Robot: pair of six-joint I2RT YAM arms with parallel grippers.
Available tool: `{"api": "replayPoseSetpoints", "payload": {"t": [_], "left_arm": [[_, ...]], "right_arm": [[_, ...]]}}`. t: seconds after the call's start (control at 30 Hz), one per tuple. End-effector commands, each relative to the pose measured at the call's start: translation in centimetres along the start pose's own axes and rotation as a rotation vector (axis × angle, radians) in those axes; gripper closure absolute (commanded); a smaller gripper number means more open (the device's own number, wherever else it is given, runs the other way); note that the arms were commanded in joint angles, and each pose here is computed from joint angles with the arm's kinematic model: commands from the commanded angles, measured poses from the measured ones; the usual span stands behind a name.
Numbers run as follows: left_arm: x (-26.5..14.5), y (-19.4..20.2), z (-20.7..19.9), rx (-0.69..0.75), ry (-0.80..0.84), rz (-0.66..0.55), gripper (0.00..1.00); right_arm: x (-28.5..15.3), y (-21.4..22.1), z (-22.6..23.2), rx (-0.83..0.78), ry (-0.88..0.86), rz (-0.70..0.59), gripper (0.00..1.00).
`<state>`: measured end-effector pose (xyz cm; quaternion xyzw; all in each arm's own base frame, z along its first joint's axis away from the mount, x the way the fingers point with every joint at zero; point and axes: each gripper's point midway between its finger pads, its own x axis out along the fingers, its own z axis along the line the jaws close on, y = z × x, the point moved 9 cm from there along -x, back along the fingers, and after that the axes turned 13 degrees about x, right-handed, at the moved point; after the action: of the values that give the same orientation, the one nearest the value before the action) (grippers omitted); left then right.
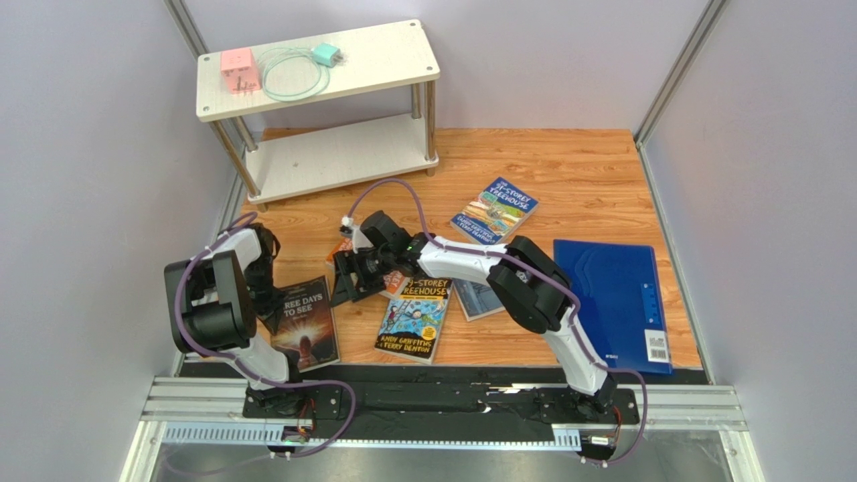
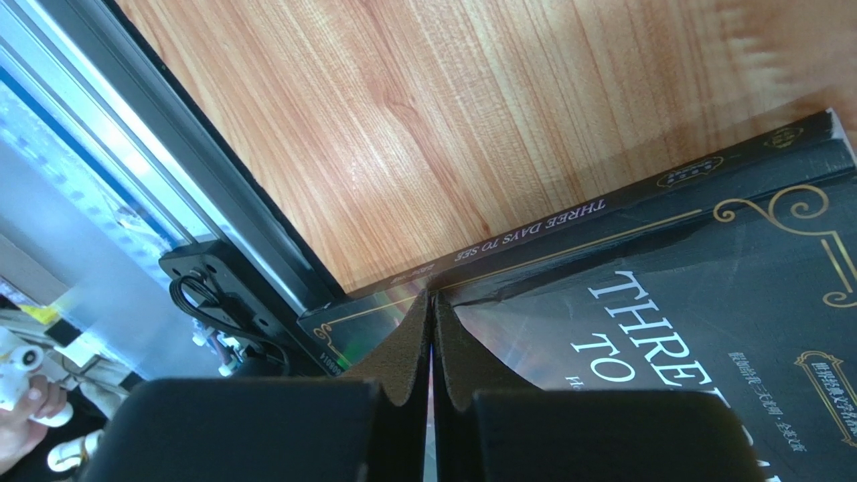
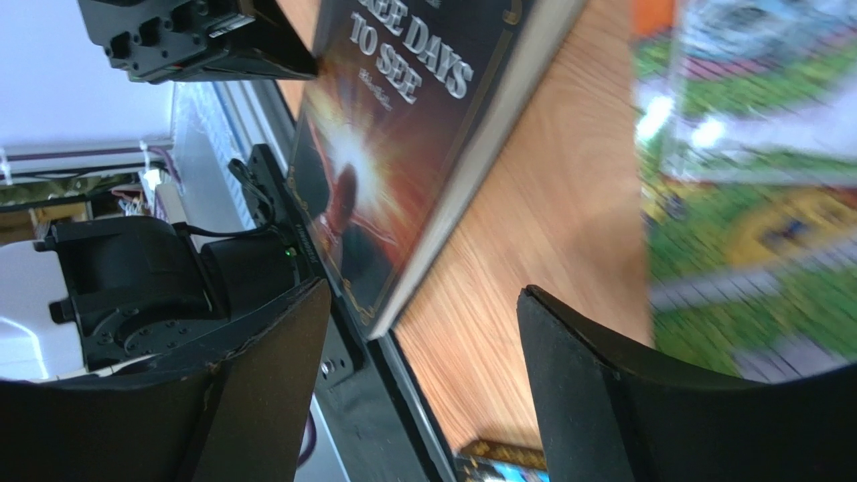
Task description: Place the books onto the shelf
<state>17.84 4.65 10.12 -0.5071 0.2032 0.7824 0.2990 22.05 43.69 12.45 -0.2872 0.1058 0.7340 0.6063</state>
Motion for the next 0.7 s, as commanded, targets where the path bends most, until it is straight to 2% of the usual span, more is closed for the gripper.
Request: {"api": "replayPoseSetpoints", "payload": {"t": [0.0,0.13,0.33,0.67], "left_arm": [[0.0,-0.3,-0.5,0.002,0.061,-0.007,1.0],[0.4,-0.5,-1.5,0.04,0.138,0.014,1.0],[1.0,-0.5,-2.6,0.096,0.194,0.034,1.0],[-3.4,-0.3,-5.3,0.215,0.283,-0.126,1.0]], "right_arm": [[2.7,0.0,1.6,-0.01,-0.053,0.037,0.26],[4.9,0.1,1.8,-0.008,-0.064,0.083,0.26],[5.1,-0.9,3.8,-0.058,-0.115,0.1,0.26],[3.4,-2.2,6.3,-0.122,-0.224,0.064,0.27]]}}
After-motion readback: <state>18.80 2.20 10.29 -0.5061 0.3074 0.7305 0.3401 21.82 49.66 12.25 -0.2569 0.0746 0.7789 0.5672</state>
